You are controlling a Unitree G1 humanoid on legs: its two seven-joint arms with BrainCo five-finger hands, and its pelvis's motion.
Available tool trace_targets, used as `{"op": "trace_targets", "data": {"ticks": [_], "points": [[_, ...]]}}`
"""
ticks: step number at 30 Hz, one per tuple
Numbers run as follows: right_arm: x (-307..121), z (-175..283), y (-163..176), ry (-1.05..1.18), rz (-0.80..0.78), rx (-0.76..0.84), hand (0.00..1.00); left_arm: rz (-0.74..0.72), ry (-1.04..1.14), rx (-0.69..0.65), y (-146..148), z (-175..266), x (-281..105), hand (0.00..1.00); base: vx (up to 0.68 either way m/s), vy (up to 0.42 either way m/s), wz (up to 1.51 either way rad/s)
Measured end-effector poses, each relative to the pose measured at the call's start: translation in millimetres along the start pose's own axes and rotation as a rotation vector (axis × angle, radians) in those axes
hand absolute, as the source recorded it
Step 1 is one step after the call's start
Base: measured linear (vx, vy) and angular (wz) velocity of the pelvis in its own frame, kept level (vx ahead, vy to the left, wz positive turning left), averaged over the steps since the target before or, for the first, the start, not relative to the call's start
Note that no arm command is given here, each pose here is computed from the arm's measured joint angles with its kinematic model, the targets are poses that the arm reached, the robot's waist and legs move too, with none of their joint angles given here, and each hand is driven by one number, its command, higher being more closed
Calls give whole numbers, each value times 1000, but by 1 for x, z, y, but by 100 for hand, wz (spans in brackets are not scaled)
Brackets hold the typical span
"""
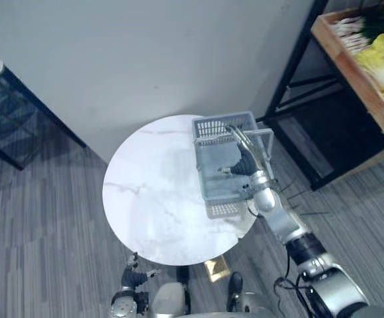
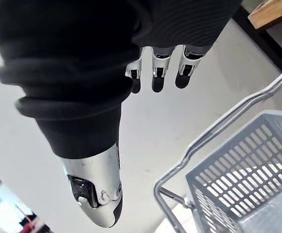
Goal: Pick vegetable in the basket
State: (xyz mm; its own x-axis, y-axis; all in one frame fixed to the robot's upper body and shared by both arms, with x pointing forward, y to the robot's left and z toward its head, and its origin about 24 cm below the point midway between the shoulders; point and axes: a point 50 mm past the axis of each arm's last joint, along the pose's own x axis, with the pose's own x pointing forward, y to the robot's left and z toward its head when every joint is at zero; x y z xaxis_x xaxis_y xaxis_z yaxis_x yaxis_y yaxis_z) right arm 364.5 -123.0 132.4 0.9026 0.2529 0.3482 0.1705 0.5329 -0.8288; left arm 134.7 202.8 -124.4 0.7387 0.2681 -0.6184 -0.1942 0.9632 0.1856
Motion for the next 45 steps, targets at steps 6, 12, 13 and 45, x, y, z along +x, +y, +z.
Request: {"op": "trace_targets", "data": {"ticks": [6, 12, 13, 45], "points": [[36, -18, -49, 74, -78, -163, 0, 20, -44, -42, -1, 10, 3, 0, -9, 2, 20], [40, -58, -95, 247, -124, -343, 0, 1, -78, -61, -7, 20, 7, 0, 0, -2, 22], [39, -62, -99, 267, -120, -360, 100, -4, -84, -67, -9, 22, 8, 0, -13, -6, 14], [-158, -112, -13, 685, -326, 571, 100, 50, -50, -65, 4, 17, 4, 0, -1, 9, -18]]}}
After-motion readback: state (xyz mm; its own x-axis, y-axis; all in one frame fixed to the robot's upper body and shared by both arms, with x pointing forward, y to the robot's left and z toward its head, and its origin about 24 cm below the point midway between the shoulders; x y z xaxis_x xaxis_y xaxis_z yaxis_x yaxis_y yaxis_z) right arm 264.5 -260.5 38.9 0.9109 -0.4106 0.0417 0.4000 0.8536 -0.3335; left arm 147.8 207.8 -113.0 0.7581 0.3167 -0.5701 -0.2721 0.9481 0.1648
